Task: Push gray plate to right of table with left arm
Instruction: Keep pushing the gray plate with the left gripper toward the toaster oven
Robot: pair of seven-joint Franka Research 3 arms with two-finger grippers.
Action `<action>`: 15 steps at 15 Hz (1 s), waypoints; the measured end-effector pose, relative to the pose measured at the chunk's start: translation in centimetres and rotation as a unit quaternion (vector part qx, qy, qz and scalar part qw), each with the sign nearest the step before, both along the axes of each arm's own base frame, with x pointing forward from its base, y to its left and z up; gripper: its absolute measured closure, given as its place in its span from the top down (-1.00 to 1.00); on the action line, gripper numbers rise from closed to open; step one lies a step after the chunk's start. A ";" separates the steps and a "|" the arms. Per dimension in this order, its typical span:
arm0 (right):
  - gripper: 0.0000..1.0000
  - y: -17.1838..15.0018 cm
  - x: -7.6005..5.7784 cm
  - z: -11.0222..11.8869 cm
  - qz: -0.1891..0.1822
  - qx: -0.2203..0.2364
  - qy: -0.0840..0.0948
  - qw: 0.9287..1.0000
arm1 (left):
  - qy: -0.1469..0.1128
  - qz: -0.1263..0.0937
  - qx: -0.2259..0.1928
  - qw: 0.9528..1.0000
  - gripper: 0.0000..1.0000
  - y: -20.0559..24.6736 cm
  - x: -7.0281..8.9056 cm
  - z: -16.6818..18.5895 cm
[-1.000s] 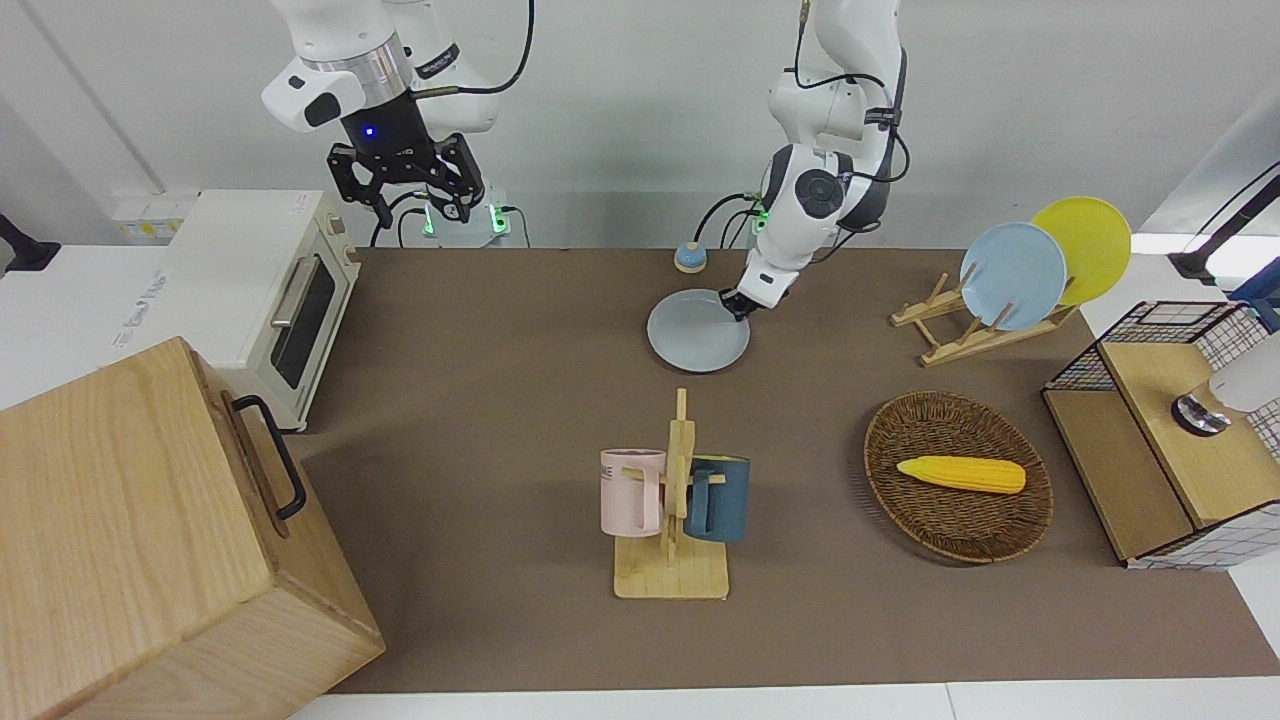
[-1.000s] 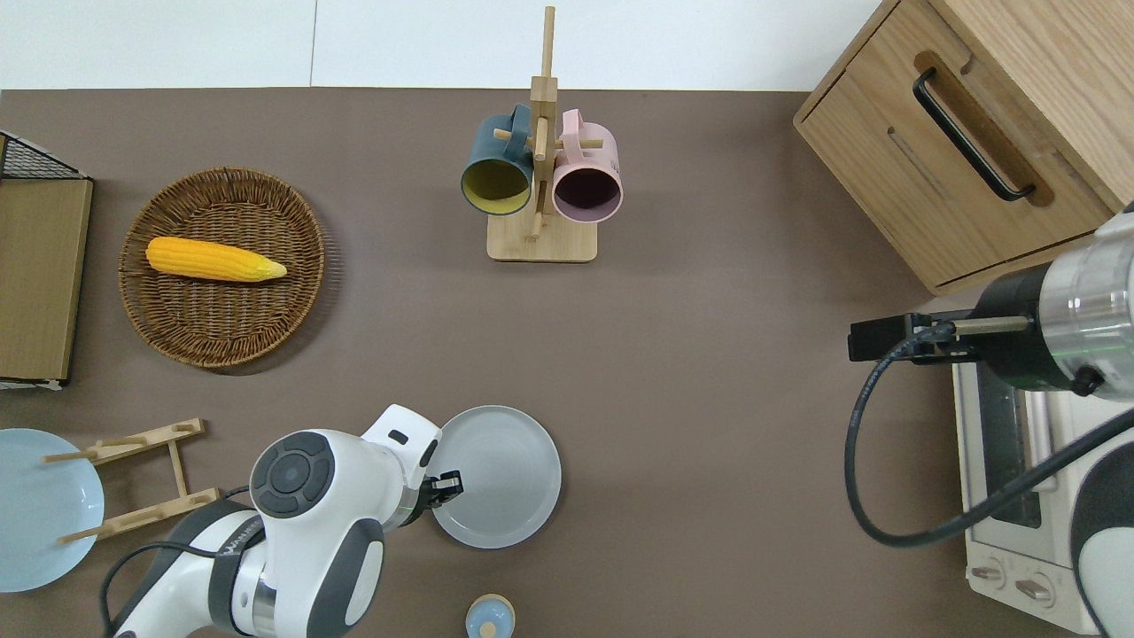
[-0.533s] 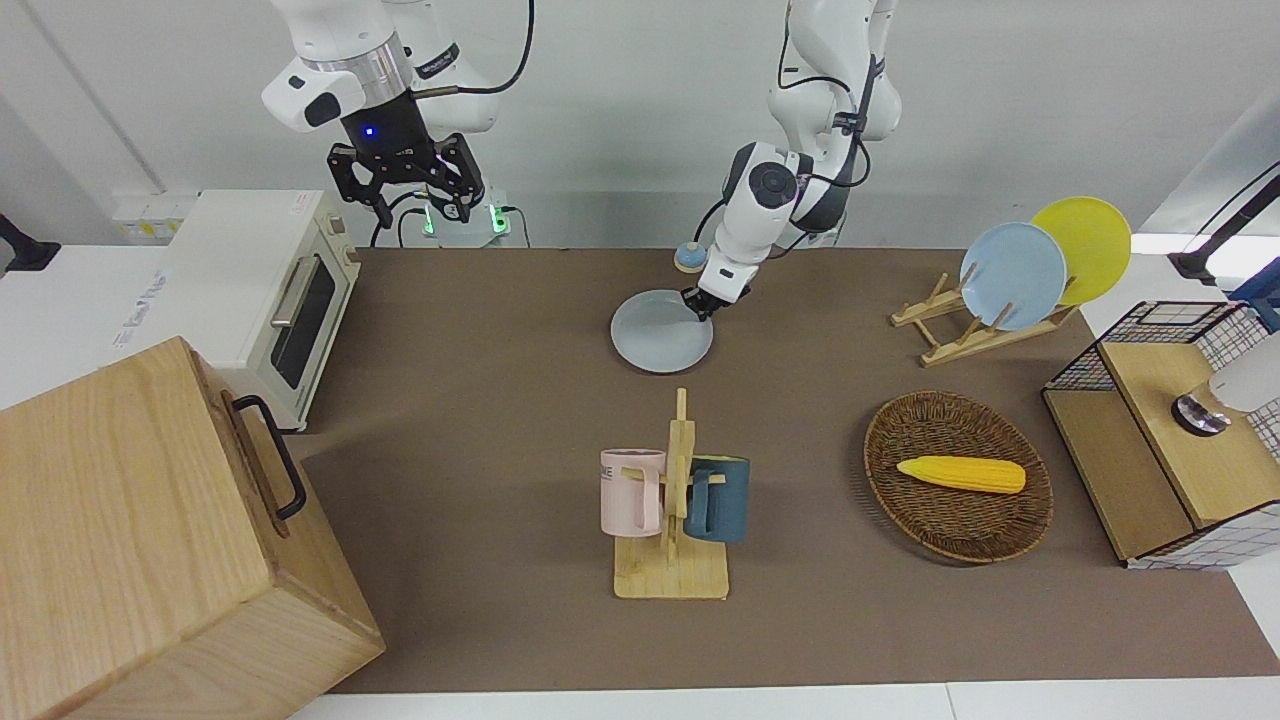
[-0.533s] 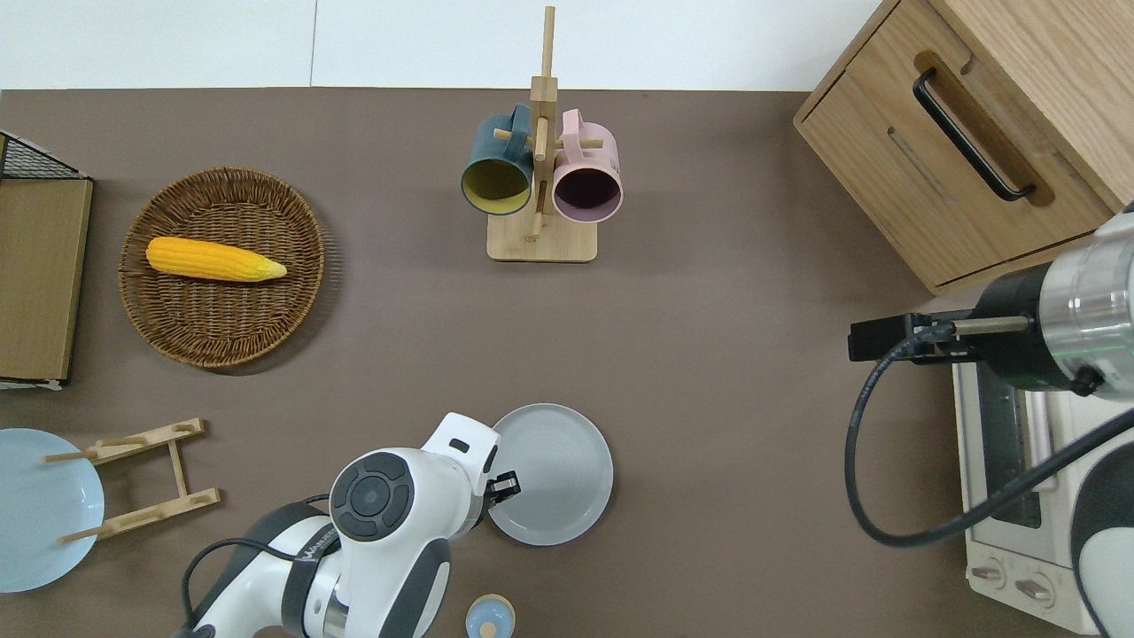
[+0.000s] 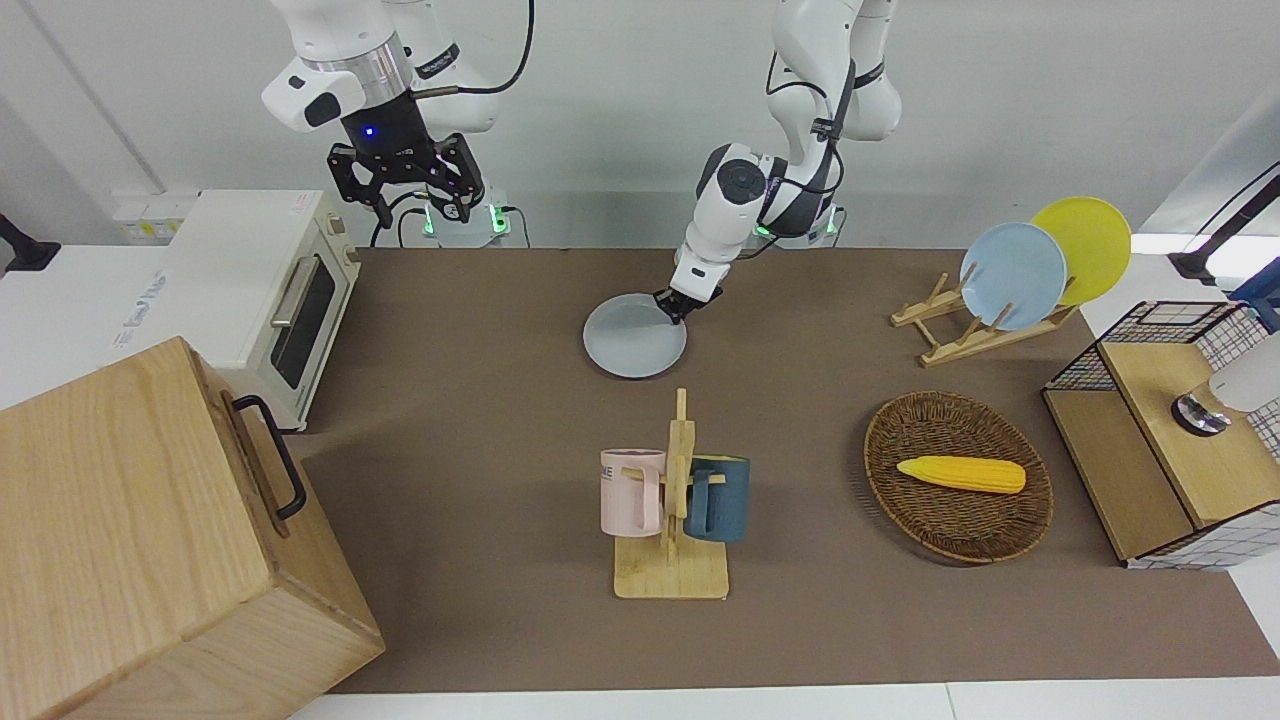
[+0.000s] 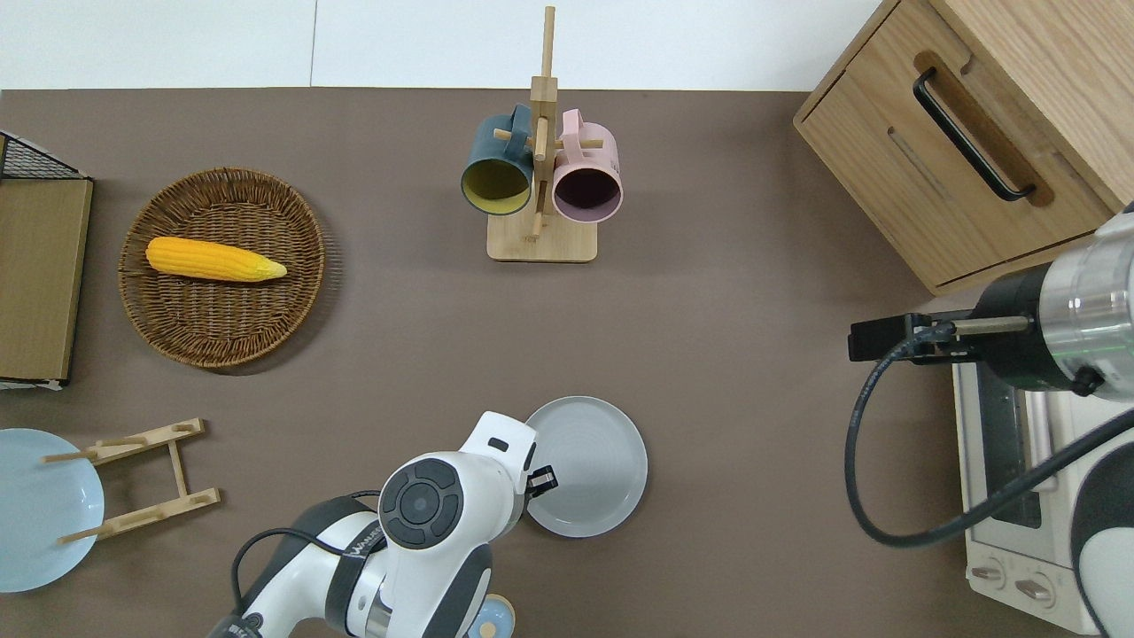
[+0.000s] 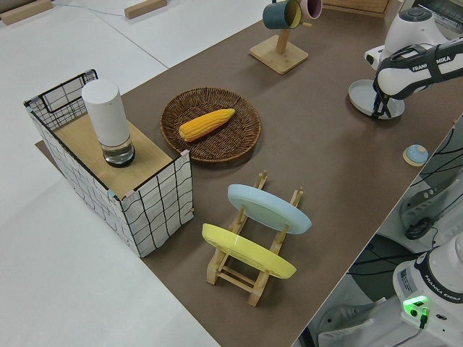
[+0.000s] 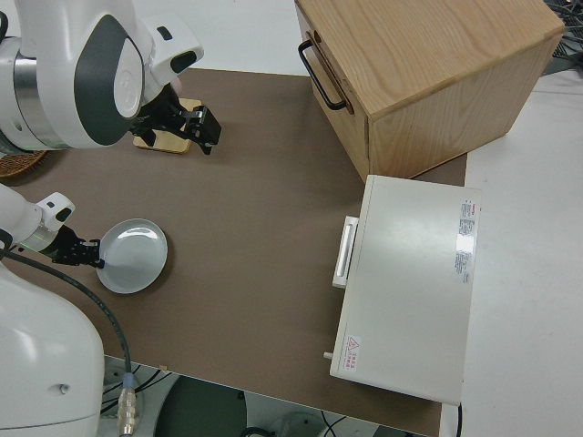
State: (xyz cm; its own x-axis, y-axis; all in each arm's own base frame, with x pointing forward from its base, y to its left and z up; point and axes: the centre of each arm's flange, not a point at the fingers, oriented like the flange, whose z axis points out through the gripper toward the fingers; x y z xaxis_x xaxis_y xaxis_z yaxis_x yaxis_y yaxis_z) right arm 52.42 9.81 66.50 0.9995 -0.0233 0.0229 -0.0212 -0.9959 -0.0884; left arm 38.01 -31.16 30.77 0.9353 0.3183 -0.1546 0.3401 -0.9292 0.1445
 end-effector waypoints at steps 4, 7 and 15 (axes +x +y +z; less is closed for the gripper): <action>0.99 0.0 0.0 0.0 0.000 0.000 0.000 1.000 | -0.002 0.008 -0.008 1.000 -0.92 -2.6 -0.2 0.7; 0.99 0.0 0.0 0.0 0.000 0.000 0.000 1.000 | -0.010 0.005 -0.017 1.000 -0.92 -4.2 -0.6 0.6; 0.99 0.0 0.0 0.0 0.000 0.000 0.000 1.000 | -0.016 0.011 -0.037 0.999 -0.92 -7.9 -1.0 -0.7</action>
State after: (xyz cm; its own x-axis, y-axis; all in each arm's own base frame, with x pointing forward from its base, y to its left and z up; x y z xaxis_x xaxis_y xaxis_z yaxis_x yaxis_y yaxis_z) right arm 52.42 9.81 66.50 0.9995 -0.0233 0.0229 -0.0212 -0.9959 -0.0884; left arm 36.98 -39.08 30.11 0.9329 0.3282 -0.1481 0.3549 -0.9077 0.2241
